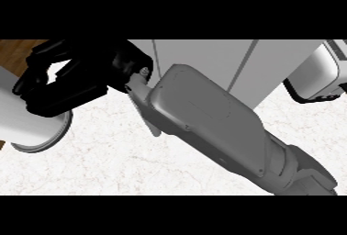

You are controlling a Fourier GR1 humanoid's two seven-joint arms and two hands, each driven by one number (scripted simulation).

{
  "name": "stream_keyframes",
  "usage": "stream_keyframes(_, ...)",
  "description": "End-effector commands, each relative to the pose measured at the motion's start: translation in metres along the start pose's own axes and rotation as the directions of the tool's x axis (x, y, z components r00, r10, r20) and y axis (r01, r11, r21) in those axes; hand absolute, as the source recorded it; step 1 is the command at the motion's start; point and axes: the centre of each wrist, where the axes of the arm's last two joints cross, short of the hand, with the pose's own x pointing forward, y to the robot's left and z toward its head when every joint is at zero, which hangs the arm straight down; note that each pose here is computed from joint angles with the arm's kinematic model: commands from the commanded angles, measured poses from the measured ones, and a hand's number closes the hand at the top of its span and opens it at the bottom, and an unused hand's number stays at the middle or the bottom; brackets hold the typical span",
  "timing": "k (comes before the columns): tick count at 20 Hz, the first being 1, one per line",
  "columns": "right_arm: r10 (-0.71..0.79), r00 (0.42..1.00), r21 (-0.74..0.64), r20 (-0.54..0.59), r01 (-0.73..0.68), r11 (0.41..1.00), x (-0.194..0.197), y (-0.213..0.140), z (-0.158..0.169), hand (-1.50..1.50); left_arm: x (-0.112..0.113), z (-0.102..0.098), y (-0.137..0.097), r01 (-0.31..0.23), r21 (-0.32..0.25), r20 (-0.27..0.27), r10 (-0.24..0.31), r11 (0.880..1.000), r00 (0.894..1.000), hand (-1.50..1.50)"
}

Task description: Pick up the wine, place it into the cabinet and close the cabinet

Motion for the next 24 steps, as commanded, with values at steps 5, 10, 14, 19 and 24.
stream_keyframes(5,0.027,0.994,-0.242,0.104,-0.001,0.97,-0.017,-0.071,-0.005,1.5,0.017,0.0,0.014,0.011,0.013,0.0,-0.011,1.0,1.0,-1.5)
stream_keyframes(10,0.041,0.994,-0.338,0.105,-0.003,0.941,-0.026,-0.108,0.018,1.5,0.017,0.0,-0.001,-0.007,-0.024,-0.005,0.007,1.0,1.0,-1.5)
stream_keyframes(14,0.032,0.993,-0.347,0.118,0.011,0.938,-0.041,-0.119,0.026,1.5,0.024,-0.012,-0.007,-0.047,-0.056,0.003,0.047,0.997,0.999,-1.5)
stream_keyframes(19,0.014,0.987,-0.391,0.16,0.051,0.919,-0.044,-0.132,0.037,1.5,0.02,-0.012,-0.011,-0.062,-0.055,-0.012,0.061,0.997,0.998,-1.5)
stream_keyframes(24,0.026,0.985,-0.36,0.169,0.038,0.932,-0.046,-0.136,0.04,1.5,0.014,-0.013,-0.022,-0.111,-0.066,-0.046,0.108,0.992,0.993,-1.5)
